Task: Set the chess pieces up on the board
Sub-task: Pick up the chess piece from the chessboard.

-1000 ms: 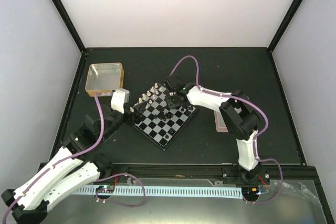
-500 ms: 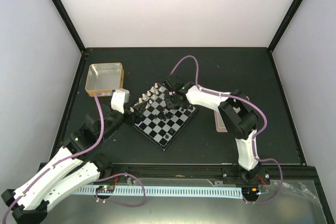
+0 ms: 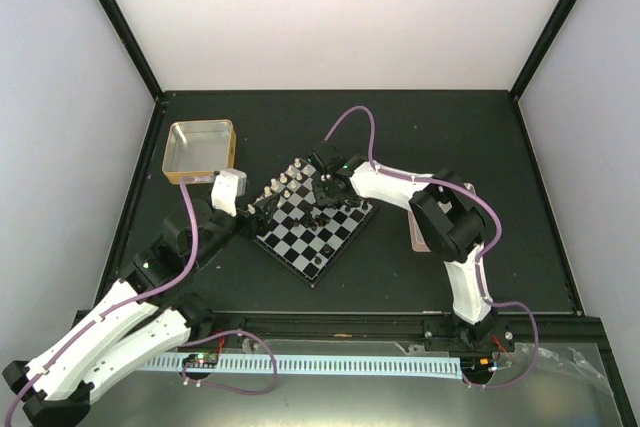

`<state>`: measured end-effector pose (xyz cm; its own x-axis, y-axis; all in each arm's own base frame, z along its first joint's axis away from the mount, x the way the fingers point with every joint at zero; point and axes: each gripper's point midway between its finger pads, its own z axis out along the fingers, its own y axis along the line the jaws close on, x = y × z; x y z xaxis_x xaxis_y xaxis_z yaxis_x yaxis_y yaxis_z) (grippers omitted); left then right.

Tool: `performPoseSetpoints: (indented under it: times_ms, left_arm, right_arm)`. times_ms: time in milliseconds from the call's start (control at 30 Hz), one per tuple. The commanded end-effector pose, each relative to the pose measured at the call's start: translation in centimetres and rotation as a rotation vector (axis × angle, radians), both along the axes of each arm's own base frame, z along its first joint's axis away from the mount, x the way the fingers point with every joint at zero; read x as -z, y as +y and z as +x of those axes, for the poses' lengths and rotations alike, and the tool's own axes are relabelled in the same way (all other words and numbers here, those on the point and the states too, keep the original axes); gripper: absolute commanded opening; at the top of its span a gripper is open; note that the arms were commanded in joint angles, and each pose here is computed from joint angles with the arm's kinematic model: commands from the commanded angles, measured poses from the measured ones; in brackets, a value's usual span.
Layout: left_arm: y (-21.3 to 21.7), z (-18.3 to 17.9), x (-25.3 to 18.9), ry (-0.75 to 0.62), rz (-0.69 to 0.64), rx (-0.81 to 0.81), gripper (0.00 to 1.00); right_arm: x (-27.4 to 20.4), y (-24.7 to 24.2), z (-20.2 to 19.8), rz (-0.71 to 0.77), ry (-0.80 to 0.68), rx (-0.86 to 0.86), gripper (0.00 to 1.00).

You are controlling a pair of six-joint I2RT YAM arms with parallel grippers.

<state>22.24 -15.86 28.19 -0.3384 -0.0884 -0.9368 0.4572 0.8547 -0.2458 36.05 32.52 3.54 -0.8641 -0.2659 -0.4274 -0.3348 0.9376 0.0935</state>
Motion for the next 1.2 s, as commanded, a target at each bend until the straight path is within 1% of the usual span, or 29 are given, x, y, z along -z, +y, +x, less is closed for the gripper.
performPoseSetpoints:
  times_ms: [0,200,500,733,933,1067,1167]
  left_arm:
    - [-0.1,0.0,-0.3,0.002,-0.013,0.000,0.83]
    - [-0.1,0.1,-0.1,0.005,-0.012,-0.002,0.83]
    - [0.0,-0.2,-0.1,0.020,-0.019,0.002,0.84]
    - [-0.6,-0.2,1.6,0.076,-0.063,0.012,0.84]
    - [-1.4,0.1,3.8,0.125,-0.100,0.017,0.84]
    - [-2.6,0.2,5.7,0.132,-0.128,0.063,0.82]
    - [-3.9,0.1,7.2,0.134,-0.149,0.123,0.79]
  right_arm:
    - [0.0,-0.1,0.2,-0.015,-0.001,0.015,0.37]
    - [-0.5,0.3,0.4,0.004,-0.014,0.010,0.32]
    - [-3.9,1.1,0.6,0.118,-0.083,0.006,0.32]
    - [-6.9,1.5,0.0,0.218,-0.110,0.010,0.32]
    - [-9.6,2.5,-2.6,0.399,-0.050,-0.013,0.32]
    - [-11.7,3.5,-5.3,0.580,0.043,-0.031,0.32]
    - [-13.1,4.4,-7.5,0.728,0.139,-0.040,0.32]
